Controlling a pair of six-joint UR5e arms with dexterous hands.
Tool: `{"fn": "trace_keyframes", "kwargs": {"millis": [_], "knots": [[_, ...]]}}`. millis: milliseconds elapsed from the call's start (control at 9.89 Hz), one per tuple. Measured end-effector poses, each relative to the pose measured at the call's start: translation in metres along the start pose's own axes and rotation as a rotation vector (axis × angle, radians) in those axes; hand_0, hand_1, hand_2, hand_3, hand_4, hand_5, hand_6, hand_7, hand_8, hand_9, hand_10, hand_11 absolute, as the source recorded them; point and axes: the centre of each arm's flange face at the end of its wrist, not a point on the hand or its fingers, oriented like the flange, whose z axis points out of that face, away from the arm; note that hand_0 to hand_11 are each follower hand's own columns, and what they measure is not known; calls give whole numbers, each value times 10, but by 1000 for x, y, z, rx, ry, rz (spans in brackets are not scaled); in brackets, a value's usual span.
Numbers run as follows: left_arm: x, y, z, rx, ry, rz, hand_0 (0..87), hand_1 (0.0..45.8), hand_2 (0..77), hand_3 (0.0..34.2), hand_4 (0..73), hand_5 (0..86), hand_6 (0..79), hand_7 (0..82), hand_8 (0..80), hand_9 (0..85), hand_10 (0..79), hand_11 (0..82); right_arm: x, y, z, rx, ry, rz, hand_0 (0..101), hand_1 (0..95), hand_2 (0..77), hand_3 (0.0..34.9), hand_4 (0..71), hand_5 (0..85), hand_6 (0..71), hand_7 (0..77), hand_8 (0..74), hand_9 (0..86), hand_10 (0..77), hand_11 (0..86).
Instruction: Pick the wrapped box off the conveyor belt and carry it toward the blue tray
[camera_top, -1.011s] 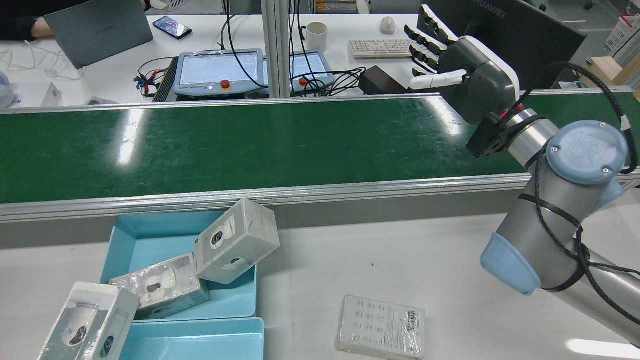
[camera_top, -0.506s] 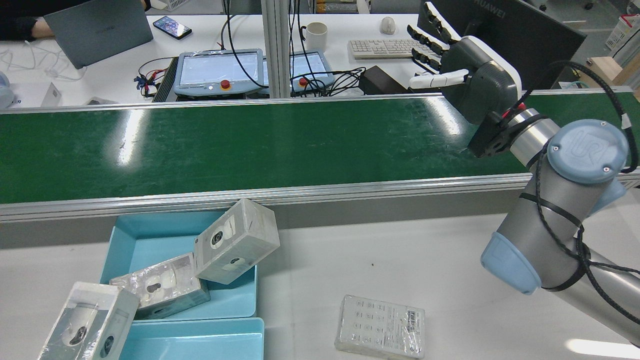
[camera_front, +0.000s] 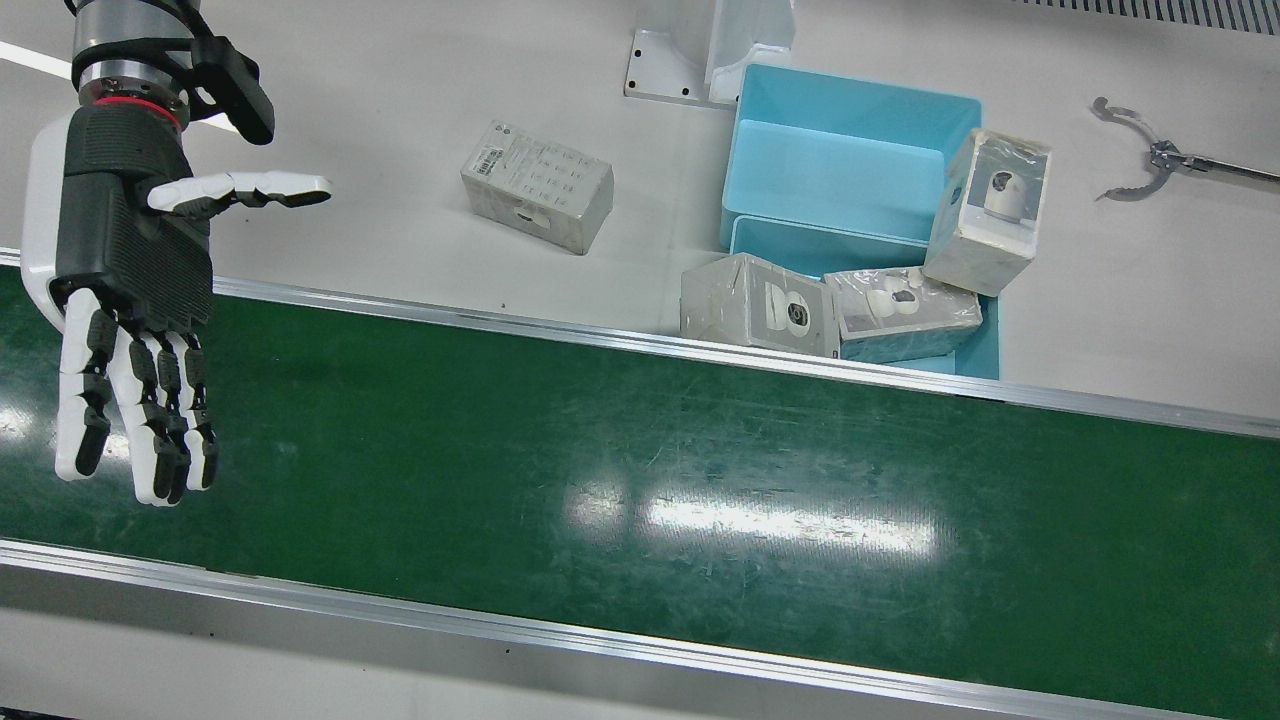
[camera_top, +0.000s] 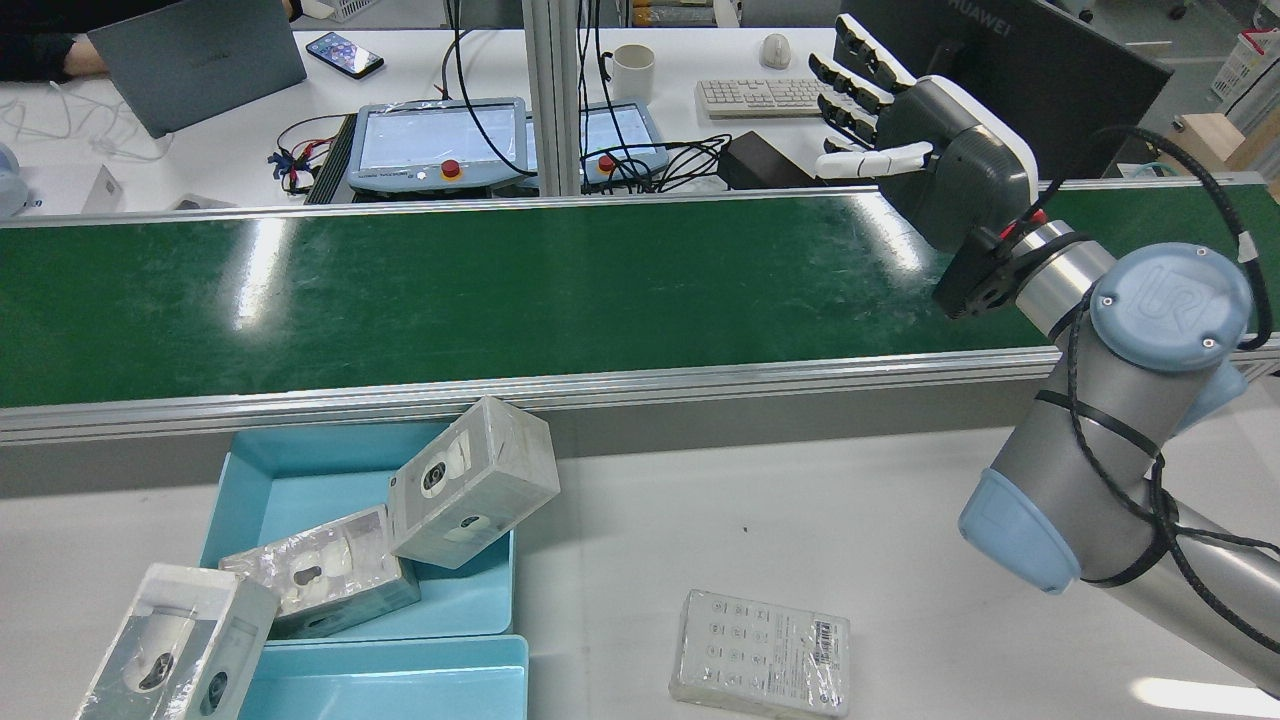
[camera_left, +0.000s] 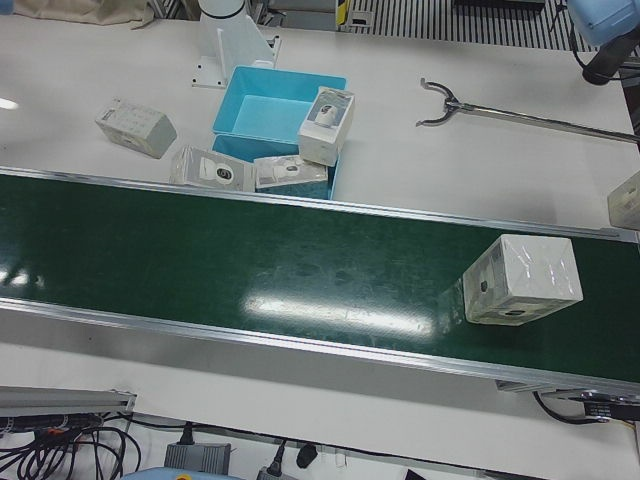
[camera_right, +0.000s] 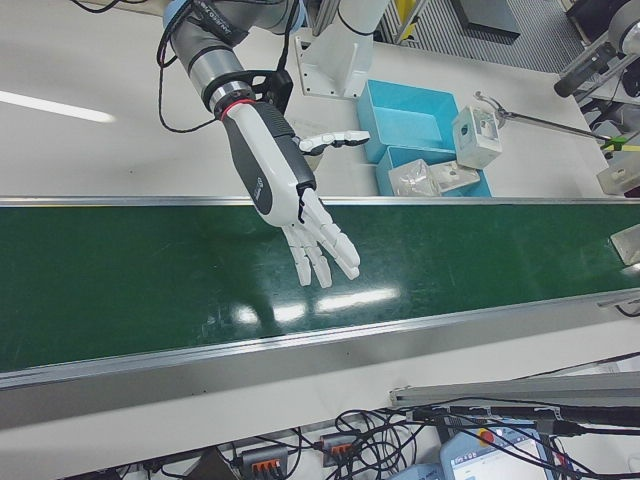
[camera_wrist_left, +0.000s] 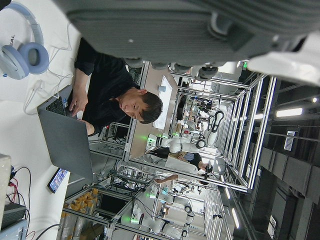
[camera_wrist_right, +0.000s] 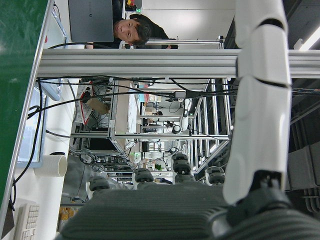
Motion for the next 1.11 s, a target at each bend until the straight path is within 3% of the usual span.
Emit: {"fn": "trace_keyframes", "kwargs": {"millis": [506, 809, 1112], "knots": [[0, 0, 0, 0, 0, 0, 0, 0, 5, 0, 0, 11, 0, 0, 0, 0, 5, 0, 3, 0, 0, 0, 5, 0, 475, 147, 114, 225, 0, 49, 0, 0, 33, 16, 11, 22], [0, 0, 0, 0, 0, 0, 0, 0, 11, 0, 0, 11, 0, 0, 0, 0, 0, 0, 7, 1, 0, -1, 11, 0, 477, 164, 147, 188, 0, 65, 0, 11, 16, 16, 11, 33], [0, 0, 0, 0, 0, 0, 0, 0, 5, 0, 0, 11, 0, 0, 0, 0, 0, 0, 13, 6, 0, -9, 21, 2, 477, 180, 153, 204, 0, 76, 0, 11, 16, 16, 11, 33]]}}
